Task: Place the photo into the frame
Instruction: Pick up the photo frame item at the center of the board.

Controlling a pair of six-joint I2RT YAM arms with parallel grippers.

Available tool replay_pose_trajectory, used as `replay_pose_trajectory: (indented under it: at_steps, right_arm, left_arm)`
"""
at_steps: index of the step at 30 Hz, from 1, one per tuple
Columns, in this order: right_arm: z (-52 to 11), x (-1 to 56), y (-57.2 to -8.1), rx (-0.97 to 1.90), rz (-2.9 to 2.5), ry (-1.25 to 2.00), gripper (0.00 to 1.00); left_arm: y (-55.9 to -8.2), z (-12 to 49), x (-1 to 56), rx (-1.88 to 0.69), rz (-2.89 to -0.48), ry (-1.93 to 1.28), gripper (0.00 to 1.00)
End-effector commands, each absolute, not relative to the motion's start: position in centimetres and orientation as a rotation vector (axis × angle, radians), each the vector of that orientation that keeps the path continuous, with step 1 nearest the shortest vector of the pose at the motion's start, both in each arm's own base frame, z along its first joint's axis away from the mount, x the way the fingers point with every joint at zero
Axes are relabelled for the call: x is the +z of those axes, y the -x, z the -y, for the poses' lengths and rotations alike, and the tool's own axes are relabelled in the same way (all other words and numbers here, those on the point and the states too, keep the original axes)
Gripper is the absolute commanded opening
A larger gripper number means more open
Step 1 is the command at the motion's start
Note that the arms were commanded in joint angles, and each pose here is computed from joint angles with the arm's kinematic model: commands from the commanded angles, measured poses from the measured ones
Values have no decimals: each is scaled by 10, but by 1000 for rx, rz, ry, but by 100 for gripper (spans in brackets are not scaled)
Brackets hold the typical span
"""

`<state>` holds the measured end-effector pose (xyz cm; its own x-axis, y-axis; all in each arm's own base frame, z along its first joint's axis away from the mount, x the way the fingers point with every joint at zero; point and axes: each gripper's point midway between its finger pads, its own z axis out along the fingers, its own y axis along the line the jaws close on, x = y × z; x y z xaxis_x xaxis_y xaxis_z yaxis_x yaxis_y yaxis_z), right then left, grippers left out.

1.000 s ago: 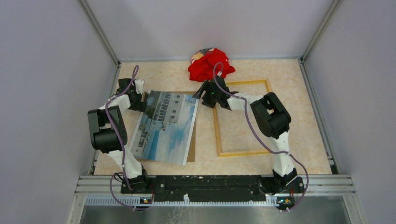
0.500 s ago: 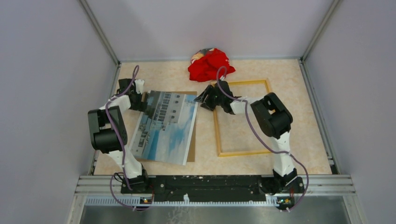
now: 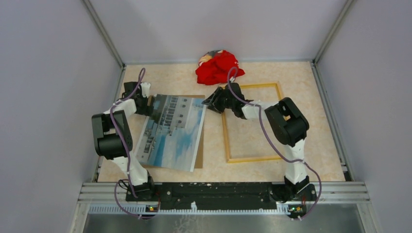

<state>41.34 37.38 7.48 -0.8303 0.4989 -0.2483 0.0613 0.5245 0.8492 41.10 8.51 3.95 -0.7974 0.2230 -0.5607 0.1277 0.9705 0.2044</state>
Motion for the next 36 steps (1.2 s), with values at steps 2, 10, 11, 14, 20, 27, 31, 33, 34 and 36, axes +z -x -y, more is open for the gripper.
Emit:
replay_pose_trajectory:
  at_steps: [2, 10, 11, 14, 20, 27, 31, 33, 34, 36]
  right_arm:
    - [-386, 124, -412, 1405, -2186, -383, 44]
    - [-391, 113, -400, 1426, -2225, -347, 42]
    - [-392, 110, -397, 1429, -2233, -345, 41]
    - [-396, 101, -390, 1442, -2261, -341, 41]
    - [-402, 86, -370, 1438, -2310, -333, 43]
    - [-406, 82, -351, 1484, -2309, -370, 44]
    - [-410, 79, -340, 1488, -2321, -380, 43]
    - [-412, 79, -336, 1507, -2320, -390, 41]
    - [-413, 81, -336, 1518, -2310, -394, 34]
    - [-413, 85, -338, 1527, -2290, -403, 10]
  left_arm:
    - [-394, -78, 21, 187, -2572, -269, 93]
    - [-394, -78, 22, 184, -2576, -265, 93]
    - [-394, -79, 22, 185, -2576, -264, 93]
    - [-394, -78, 22, 183, -2577, -263, 93]
    - [-393, -78, 21, 181, -2583, -255, 92]
    - [-391, -77, 19, 178, -2588, -257, 92]
    - [-391, -76, 19, 176, -2590, -259, 91]
    - [-391, -76, 19, 175, -2591, -261, 91]
    - [-390, -76, 19, 175, -2592, -260, 91]
    - [-390, -75, 19, 174, -2593, -264, 91]
